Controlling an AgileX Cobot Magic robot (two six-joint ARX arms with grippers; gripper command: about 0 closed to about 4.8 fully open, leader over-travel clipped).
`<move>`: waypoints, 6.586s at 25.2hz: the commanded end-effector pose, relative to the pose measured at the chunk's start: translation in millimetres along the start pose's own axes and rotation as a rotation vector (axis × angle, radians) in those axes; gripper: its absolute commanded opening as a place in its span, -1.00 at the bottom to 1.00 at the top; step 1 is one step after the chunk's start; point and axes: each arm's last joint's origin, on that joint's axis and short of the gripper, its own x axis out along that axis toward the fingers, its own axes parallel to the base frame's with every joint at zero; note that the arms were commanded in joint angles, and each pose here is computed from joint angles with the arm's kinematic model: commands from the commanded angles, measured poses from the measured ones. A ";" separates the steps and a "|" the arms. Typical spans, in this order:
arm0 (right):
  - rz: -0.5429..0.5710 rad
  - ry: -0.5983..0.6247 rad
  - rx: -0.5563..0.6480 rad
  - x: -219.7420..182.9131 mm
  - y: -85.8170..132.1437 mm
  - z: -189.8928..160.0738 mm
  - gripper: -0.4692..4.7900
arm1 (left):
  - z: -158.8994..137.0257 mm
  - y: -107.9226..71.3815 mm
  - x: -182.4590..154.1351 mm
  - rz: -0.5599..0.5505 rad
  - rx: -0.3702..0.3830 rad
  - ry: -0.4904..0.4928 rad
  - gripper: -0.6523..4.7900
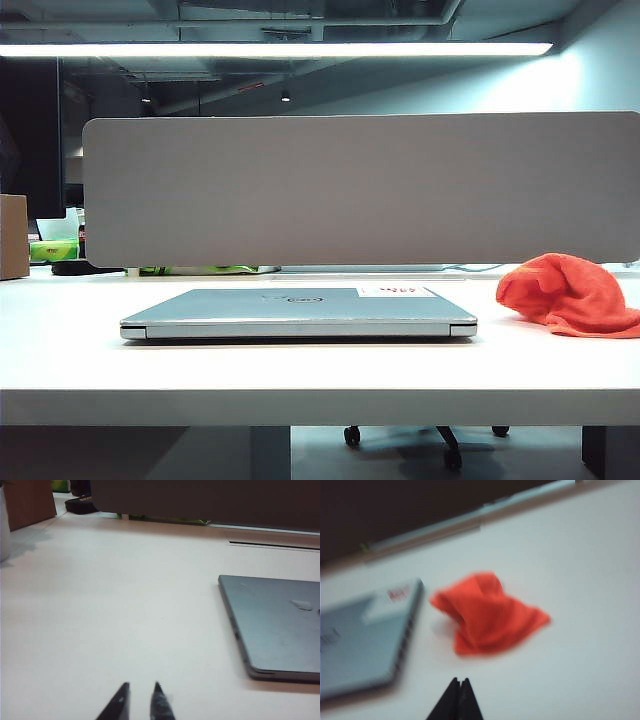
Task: Pick up the rag and use it to wipe the water off the lid of the laptop on the table.
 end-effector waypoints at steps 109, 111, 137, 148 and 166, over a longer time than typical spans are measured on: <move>0.072 0.586 -0.491 182.8 152.6 276.0 -0.86 | 97.3 -27.9 48.9 -0.757 -0.236 0.333 -0.55; 0.094 0.466 -0.483 169.9 155.2 284.5 -0.86 | 98.4 -27.9 46.6 -0.754 -0.218 0.319 -0.55; 0.136 -0.247 -0.102 -10.8 91.9 217.8 -0.86 | 51.0 -6.0 -24.5 -0.089 -0.007 -0.098 -0.55; 0.061 -0.138 -0.125 -67.7 69.1 196.8 -0.86 | 14.7 -1.6 -2.7 -0.055 -0.053 -0.103 -0.55; 0.047 0.064 -0.167 -141.8 33.1 142.5 -0.85 | -15.1 1.5 6.8 -0.020 -0.031 -0.014 -0.55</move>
